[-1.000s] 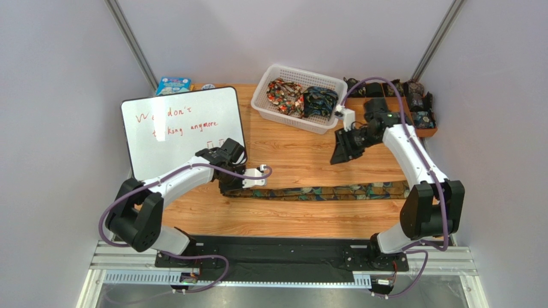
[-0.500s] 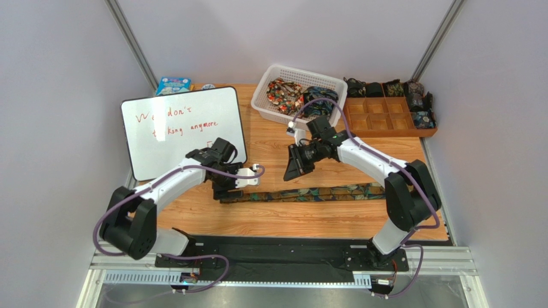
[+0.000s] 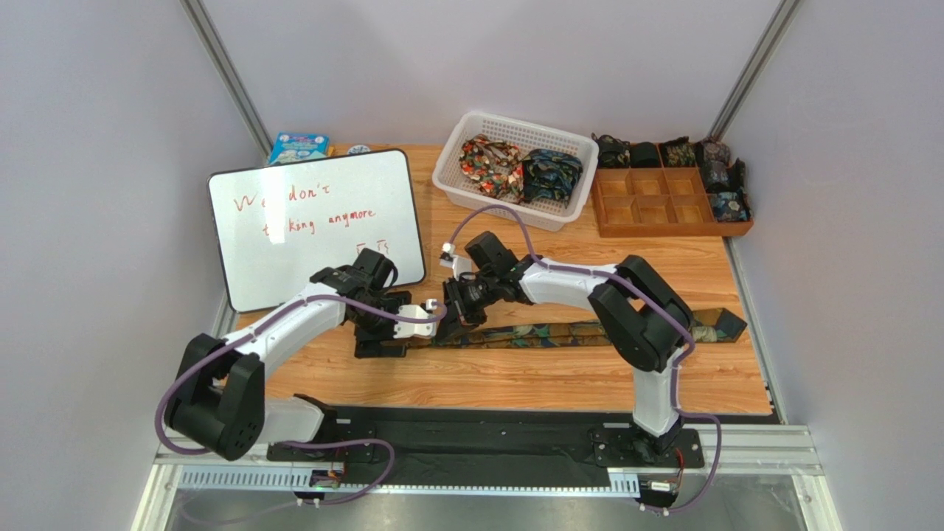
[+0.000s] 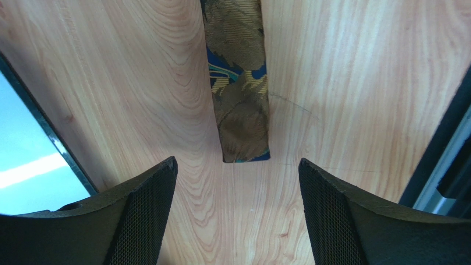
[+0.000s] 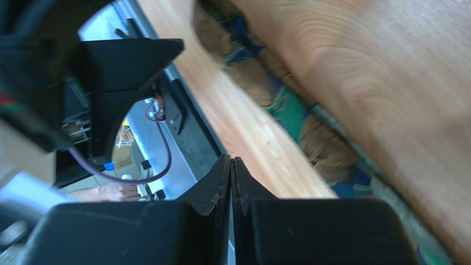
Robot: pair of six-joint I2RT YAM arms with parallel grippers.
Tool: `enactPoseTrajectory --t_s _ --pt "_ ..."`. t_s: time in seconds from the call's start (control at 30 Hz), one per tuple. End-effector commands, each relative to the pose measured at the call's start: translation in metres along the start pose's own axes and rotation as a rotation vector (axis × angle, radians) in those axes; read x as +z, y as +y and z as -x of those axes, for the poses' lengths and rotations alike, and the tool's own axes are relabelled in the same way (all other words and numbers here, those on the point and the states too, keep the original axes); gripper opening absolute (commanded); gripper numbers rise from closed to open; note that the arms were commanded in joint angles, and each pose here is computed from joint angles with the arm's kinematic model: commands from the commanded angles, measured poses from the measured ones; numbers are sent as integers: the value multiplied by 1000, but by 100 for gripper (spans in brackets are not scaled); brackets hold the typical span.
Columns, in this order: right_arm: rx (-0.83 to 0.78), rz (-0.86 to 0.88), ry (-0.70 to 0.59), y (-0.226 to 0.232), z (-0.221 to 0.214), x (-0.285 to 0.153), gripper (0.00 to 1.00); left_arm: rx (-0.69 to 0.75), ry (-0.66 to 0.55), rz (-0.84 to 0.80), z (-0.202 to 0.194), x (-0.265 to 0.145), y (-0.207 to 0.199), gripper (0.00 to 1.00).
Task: Roll the ties
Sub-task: Roll the tie at the center of the board.
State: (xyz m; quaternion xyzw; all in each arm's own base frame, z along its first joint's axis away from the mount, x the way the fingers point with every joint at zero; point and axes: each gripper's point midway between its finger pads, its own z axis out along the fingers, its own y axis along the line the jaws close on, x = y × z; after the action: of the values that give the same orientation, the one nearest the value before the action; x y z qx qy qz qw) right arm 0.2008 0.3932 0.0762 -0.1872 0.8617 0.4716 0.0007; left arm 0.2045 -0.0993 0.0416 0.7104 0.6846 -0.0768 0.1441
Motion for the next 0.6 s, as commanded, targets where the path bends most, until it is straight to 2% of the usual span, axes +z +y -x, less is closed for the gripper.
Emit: enactPoseTrajectory --t_s 0.0,0.23,0.53,0.57 --pt "41 -3 -27 -17 13 17 5 36 4 37 0 11 20 86" --pt "87 -83 -19 -61 3 22 5 71 -3 29 -1 25 22 82" --pt "147 -135 6 -103 -18 -10 3 61 -80 9 16 33 31 82" --pt "131 -130 15 -102 -19 -13 2 60 -87 7 18 34 32 79"
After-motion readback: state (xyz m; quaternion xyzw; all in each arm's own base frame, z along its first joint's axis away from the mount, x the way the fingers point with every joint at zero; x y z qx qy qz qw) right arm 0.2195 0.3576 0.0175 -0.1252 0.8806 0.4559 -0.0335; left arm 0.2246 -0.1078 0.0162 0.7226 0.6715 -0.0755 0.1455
